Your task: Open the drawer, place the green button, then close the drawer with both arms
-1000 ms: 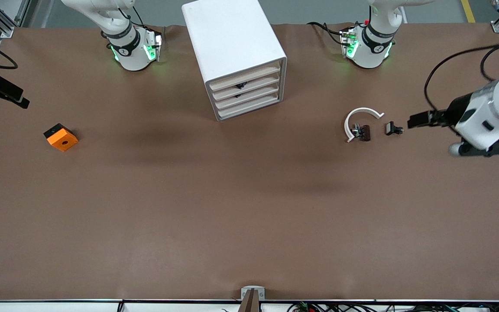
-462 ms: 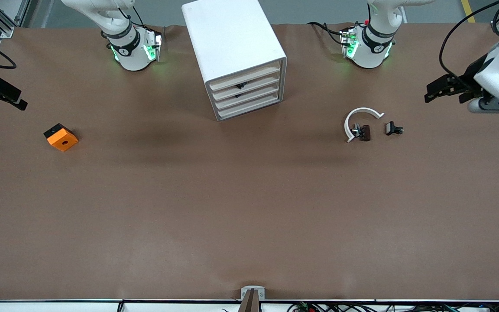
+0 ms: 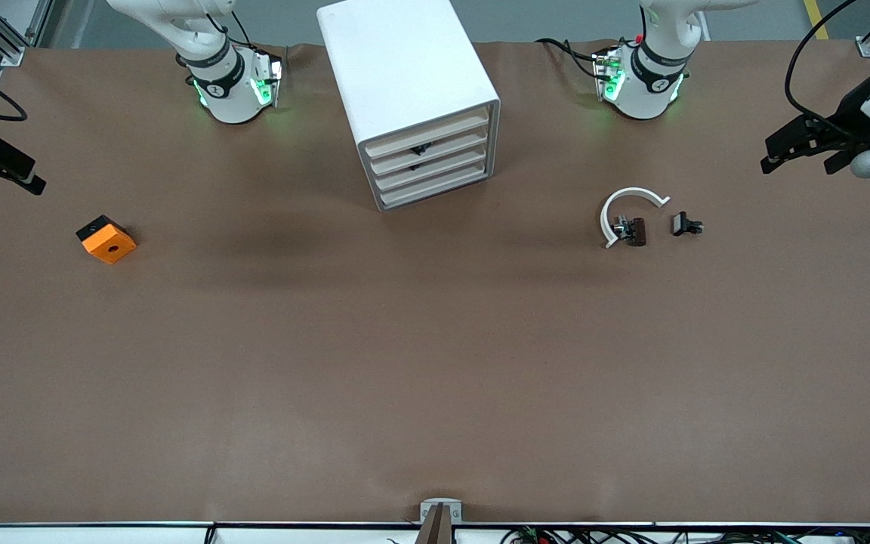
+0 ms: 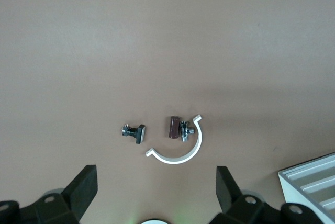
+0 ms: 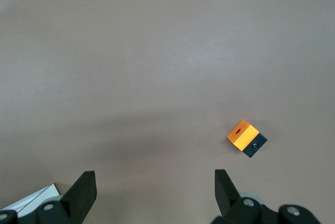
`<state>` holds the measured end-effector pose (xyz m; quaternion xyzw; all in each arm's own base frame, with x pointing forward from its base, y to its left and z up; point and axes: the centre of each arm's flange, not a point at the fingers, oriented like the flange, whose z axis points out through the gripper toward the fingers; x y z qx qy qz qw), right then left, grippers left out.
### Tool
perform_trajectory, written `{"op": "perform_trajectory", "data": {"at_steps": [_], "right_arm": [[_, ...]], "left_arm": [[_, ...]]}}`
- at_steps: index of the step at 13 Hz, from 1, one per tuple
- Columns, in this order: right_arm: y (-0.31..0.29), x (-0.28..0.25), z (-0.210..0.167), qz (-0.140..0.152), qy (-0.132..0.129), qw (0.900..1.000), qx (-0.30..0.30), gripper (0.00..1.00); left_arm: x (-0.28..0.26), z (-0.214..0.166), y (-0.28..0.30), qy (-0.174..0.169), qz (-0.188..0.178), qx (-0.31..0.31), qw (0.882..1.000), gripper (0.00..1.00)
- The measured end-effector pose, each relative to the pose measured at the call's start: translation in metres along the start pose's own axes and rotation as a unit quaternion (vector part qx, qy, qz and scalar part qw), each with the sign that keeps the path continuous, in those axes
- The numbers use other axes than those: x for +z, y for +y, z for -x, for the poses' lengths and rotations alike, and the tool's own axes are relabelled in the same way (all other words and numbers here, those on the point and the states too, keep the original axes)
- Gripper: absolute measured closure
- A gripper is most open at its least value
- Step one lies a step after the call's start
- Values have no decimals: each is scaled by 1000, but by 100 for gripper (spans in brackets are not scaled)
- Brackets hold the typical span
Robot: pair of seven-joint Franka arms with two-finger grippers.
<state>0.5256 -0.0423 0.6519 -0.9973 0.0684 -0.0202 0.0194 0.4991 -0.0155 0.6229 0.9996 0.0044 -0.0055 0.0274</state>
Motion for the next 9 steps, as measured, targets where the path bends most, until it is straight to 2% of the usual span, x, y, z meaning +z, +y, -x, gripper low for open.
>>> {"op": "perform_trajectory", "data": {"at_steps": [4,9], "right_arm": [[4,-1,0,20,3,1000,0,0],[5,-1,0,23,4,1000,0,0]], "left_arm": [[-10,-3,2,3,0,2,1000,0],[-16,-5,4,6,0,4,1000,0]]}}
